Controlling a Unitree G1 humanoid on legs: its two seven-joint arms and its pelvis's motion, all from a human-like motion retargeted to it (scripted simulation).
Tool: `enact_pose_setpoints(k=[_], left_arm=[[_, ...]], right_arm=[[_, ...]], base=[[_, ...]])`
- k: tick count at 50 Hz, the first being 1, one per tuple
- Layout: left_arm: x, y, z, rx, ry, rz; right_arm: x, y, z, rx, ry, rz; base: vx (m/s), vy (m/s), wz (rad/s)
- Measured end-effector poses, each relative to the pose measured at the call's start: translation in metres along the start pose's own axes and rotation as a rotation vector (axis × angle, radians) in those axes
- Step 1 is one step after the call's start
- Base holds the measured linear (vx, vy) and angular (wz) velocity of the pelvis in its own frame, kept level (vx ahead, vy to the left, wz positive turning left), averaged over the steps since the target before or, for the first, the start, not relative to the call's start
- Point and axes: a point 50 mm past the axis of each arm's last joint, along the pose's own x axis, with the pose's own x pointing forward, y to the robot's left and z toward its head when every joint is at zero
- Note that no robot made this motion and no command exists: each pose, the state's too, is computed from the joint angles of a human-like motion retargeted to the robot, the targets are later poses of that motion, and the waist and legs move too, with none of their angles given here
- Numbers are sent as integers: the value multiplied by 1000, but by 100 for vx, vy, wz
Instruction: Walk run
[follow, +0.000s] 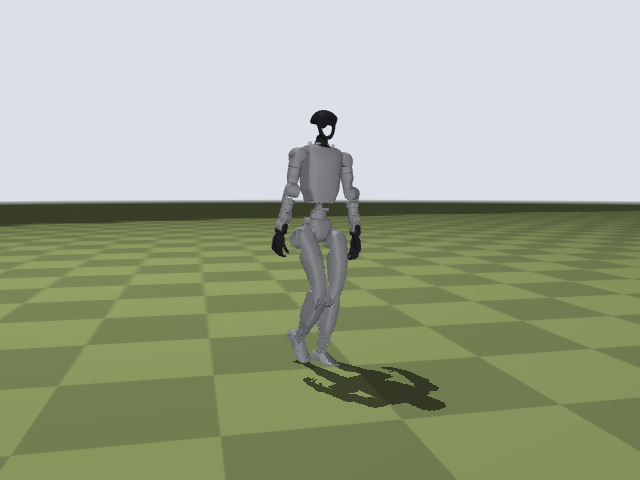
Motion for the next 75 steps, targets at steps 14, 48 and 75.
enact_pose_setpoints(k=[14, 48, 75], left_arm=[[-120, 17, 254, -13, -1147, -295], [-64, -89, -240, -132, 710, -408], [-105, -46, 248, 515, -1083, -147]], right_arm=[[-18, 103, -242, 57, 637, 403], [-113, -108, 159, 134, -815, -535], [15, 88, -101, 81, 103, 465]], base=[[111, -14, 44], [120, -3, -53], [92, -19, 184]])
